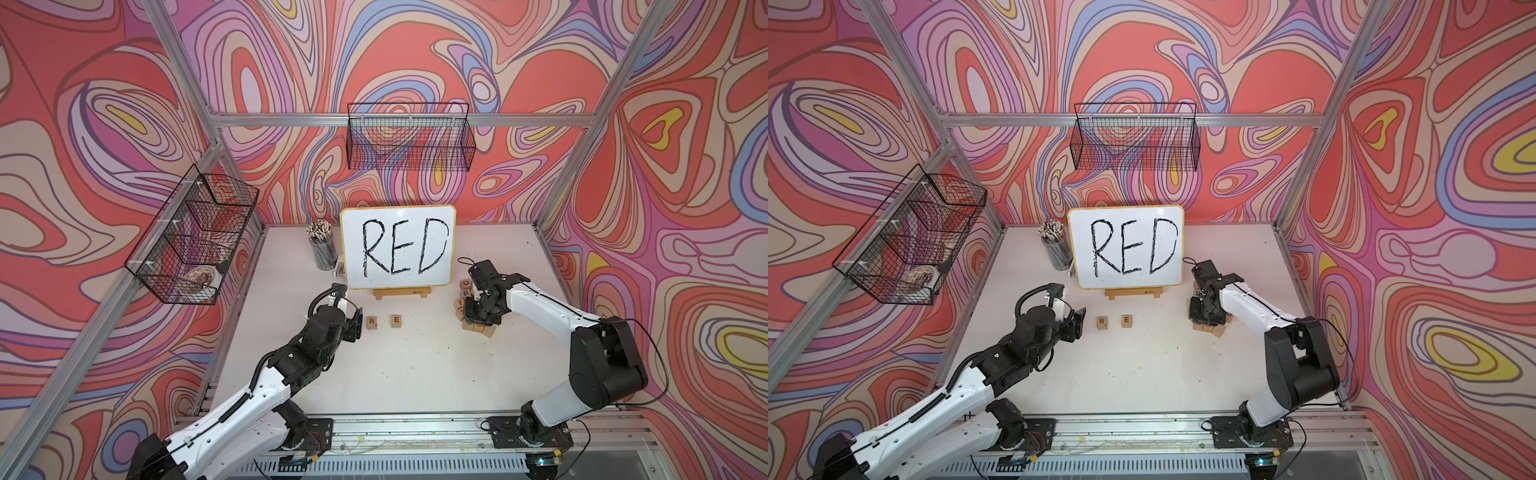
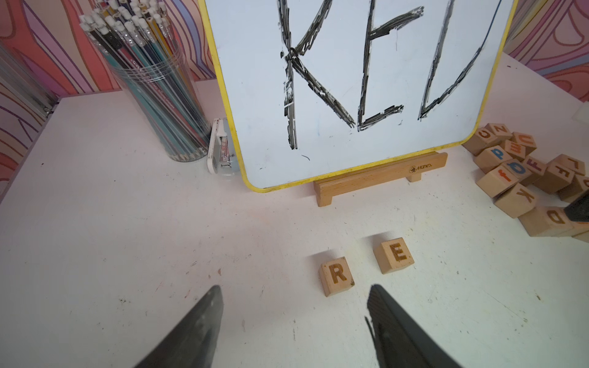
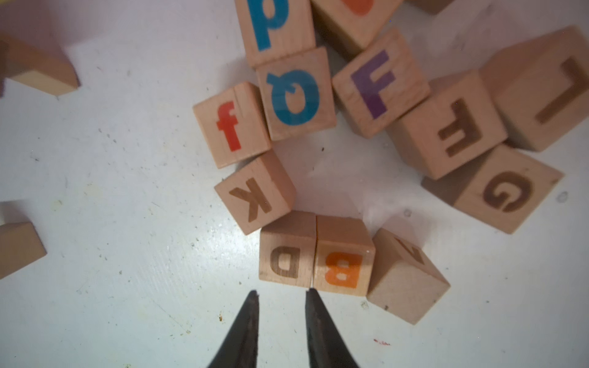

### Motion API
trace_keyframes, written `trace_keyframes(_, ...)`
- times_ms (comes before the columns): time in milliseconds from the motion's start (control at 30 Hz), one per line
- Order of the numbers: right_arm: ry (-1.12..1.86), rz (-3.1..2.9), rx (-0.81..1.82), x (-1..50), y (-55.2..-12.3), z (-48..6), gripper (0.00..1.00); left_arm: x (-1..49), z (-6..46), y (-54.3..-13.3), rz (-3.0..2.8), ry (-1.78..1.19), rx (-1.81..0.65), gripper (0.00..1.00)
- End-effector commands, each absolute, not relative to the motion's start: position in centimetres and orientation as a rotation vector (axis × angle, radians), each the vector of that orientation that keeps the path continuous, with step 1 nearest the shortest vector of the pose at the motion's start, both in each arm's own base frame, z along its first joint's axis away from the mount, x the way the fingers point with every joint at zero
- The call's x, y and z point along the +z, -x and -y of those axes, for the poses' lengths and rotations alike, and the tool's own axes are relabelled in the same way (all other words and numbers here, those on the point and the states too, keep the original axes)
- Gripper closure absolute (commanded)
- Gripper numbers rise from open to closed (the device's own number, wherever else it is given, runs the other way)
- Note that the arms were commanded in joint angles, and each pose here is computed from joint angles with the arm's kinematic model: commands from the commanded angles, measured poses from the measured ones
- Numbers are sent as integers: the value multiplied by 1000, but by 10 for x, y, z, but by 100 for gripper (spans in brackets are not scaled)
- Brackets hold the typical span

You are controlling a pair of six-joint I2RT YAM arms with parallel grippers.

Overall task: Assemble the uppercase word "red" with letter blocks
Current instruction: Pick up the letter block from the center of the board.

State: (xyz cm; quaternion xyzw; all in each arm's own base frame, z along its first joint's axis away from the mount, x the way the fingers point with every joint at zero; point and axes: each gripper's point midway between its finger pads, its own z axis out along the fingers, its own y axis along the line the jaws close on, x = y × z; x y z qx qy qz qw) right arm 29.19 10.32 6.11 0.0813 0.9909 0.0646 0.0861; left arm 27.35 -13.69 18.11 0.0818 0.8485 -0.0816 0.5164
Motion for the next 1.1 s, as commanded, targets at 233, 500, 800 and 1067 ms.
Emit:
trace_keyframes(233,-306,-2928,234,52,-296,-108,72,183,136,-273,-2020,-192,-202,25)
trace_keyframes(500,-302,-2937,193,47,-299,-104,71,183,134,-273,-2021,-188,-193,25)
trace_keyframes(800,-311,-2933,168,49,-296,-96,71,183,134,-274,-2021,-186,-193,25)
trace_keyframes(1067,-307,-2930,160,51,-295,-93,71,184,133,-273,-2018,-181,-193,26)
